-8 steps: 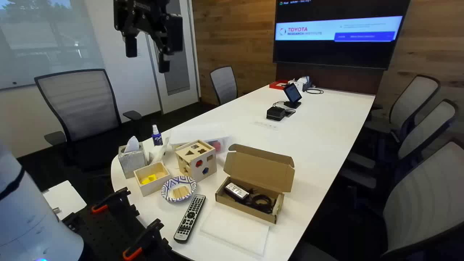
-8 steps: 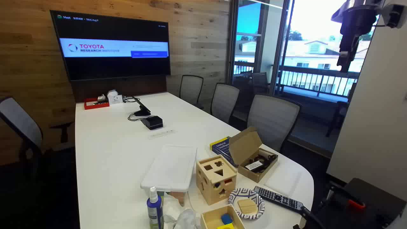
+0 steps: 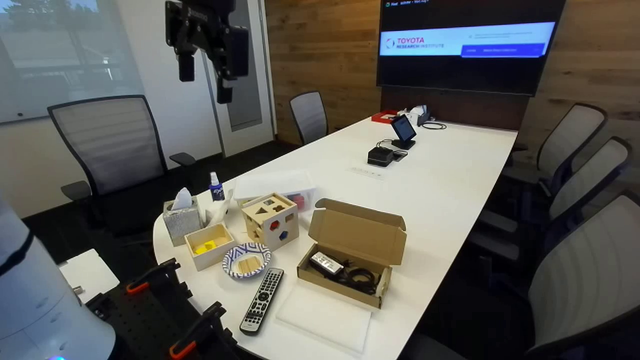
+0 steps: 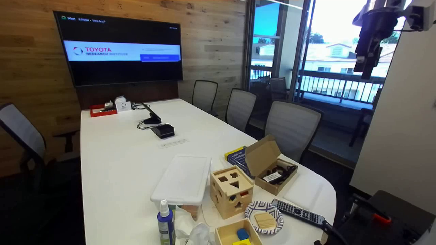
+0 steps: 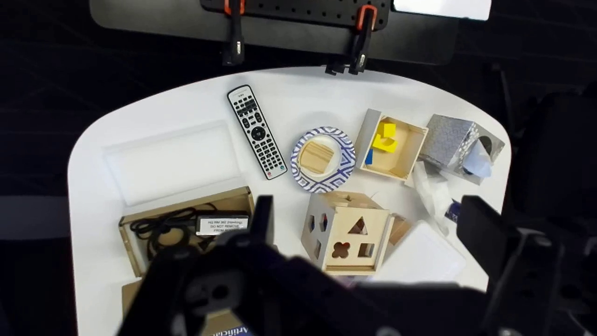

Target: Press the center button on the remote

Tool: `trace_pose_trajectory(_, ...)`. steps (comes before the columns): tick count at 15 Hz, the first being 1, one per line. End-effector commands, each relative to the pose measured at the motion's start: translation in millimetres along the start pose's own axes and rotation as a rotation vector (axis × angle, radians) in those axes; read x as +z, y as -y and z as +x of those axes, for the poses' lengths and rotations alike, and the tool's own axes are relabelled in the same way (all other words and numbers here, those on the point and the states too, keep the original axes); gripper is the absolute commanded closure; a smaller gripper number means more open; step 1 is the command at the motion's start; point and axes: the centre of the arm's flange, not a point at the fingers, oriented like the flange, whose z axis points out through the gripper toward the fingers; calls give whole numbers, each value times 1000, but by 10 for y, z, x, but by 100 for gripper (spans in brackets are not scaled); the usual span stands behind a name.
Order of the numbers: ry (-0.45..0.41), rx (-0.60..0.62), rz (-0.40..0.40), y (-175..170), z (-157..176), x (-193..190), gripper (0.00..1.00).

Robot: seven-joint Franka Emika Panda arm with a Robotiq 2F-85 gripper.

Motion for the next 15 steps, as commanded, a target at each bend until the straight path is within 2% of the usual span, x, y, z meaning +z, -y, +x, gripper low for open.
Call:
trace_pose_trajectory(1,-8,118,-17,149,268,258,0)
trace_pose_trajectory(6,27,249,-133,390,787,853,0)
trace_pose_trajectory(7,48,257,-142,433,884,1016,25)
trace_pose_trajectory(8,63,262,-150,463,955,1162,26)
trace_pose_trajectory(9,77,273,-155,467,1021,1317,32)
trace_pose_trajectory(13,119,238,-131,332,1181,1884,64)
trace_pose_trajectory(15,114,238,-120,248,1213,2169,80)
